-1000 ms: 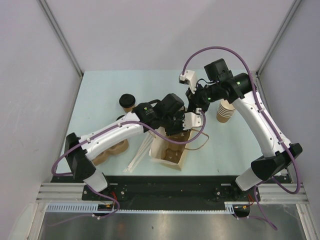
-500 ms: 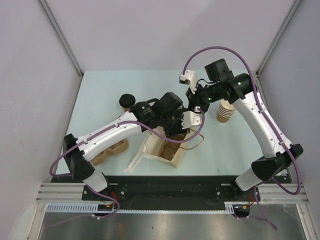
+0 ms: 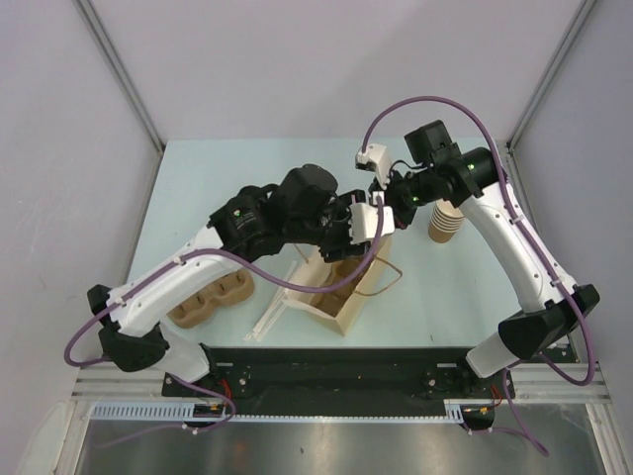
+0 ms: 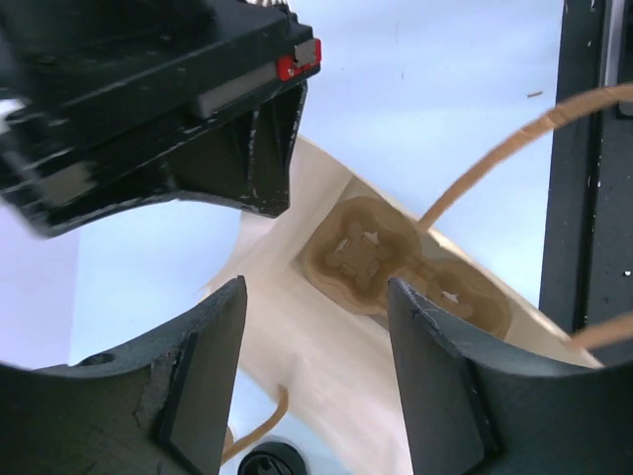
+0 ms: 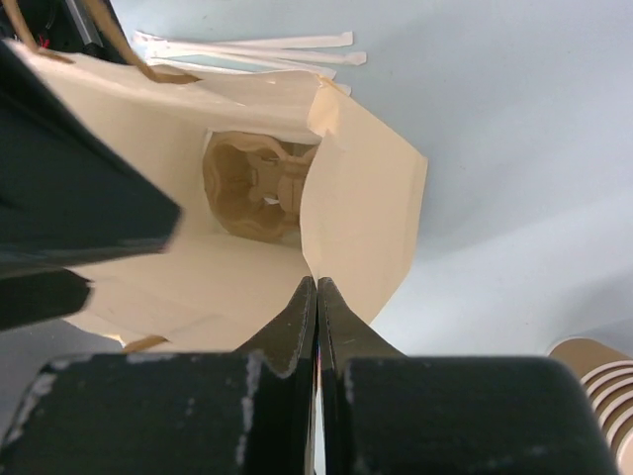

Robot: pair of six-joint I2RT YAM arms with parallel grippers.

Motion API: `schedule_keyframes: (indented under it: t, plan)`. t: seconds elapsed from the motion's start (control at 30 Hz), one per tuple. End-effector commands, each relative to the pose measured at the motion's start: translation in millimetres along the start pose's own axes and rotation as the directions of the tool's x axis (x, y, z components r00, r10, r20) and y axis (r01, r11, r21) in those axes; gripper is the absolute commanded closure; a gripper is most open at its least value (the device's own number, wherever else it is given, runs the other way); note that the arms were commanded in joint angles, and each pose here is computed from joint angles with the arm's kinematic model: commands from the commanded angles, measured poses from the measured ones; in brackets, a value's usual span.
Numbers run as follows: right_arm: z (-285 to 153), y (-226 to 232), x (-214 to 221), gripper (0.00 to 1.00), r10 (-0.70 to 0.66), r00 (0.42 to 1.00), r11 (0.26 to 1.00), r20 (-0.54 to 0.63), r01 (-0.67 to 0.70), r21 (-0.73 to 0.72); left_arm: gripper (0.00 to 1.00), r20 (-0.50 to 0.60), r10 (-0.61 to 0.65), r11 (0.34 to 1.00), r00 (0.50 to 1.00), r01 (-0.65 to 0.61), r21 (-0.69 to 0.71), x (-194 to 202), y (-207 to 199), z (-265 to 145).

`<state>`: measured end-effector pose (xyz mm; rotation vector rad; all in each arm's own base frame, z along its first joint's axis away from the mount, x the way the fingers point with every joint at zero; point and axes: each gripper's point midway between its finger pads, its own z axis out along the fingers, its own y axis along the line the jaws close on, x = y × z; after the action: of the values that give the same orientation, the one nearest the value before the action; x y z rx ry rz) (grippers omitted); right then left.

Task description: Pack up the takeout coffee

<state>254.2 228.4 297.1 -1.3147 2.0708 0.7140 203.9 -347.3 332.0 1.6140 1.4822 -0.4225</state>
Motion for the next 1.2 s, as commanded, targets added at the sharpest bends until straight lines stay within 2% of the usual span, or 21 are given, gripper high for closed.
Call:
schedule_keyframes:
  t: [0.0, 0.17, 0.23, 0.27, 0.33, 0.37, 0.47, 0.53, 0.67, 0.8, 0.9, 1.0, 1.17]
  plan:
    - [-8, 4, -3, 1.0, -0.028, 0.999, 1.0, 0.026, 0.028, 0.003, 0.37, 0.036, 0.018, 1.0, 0.999, -0.018, -0.003, -14, -1, -31]
    - [-10, 9, 0, 1.0, -0.05, 0.998, 0.998, 0.031, 0.051, -0.035, 0.37, 0.153, 0.017, 1.0, 0.988, -0.016, -0.01, -39, -3, -69]
    - [-14, 12, 1, 1.0, -0.064, 0.997, 0.997, 0.045, 0.066, -0.048, 0.35, 0.212, -0.022, 1.0, 0.977, 0.022, 0.0, -47, 0, -88]
    - [-14, 13, 1, 1.0, -0.082, 0.995, 0.995, 0.053, 0.085, -0.058, 0.35, 0.239, -0.05, 0.998, 0.97, 0.059, -0.028, -49, 14, -102]
    - [-18, 15, 1, 1.0, -0.095, 0.993, 0.993, 0.064, 0.099, -0.064, 0.28, 0.314, -0.1, 0.992, 0.944, 0.121, -0.047, -60, 25, -127]
    - [-20, 14, 1, 1.0, -0.102, 0.992, 0.992, 0.069, 0.107, -0.066, 0.21, 0.326, -0.128, 0.981, 0.936, 0.168, -0.097, -54, 44, -138]
    - [-22, 14, 3, 1.0, -0.096, 0.993, 0.992, 0.072, 0.101, -0.07, 0.11, 0.4, -0.176, 0.944, 0.9, 0.269, -0.189, -51, 76, -174]
    - [-22, 15, 5, 1.0, -0.104, 0.992, 0.991, 0.066, 0.109, -0.074, 0.08, 0.437, -0.236, 0.919, 0.868, 0.346, -0.19, -52, 87, -190]
    - [-22, 18, 12, 1.0, -0.116, 0.992, 0.989, 0.055, 0.12, -0.088, 0.05, 0.42, -0.329, 0.83, 0.846, 0.471, -0.299, -19, 113, -207]
    - [-23, 25, 9, 1.0, -0.149, 0.987, 0.982, 0.065, 0.155, -0.104, 0.05, 0.375, -0.506, 0.722, 0.777, 0.619, -0.309, 36, 124, -194]
    - [-21, 31, 7, 1.0, -0.169, 0.984, 0.979, 0.059, 0.175, -0.107, 0.01, 0.318, -0.586, 0.655, 0.746, 0.666, -0.356, 83, 127, -181]
    - [-17, 42, 4, 1.0, -0.231, 0.972, 0.969, 0.043, 0.234, -0.086, 0.0, 0.273, -0.639, 0.627, 0.719, 0.692, -0.357, 118, 124, -164]
    - [-17, 55, -1, 1.0, -0.343, 0.939, 0.939, 0.011, 0.344, -0.027, 0.0, 0.267, -0.694, 0.576, 0.669, 0.738, -0.351, 152, 131, -150]
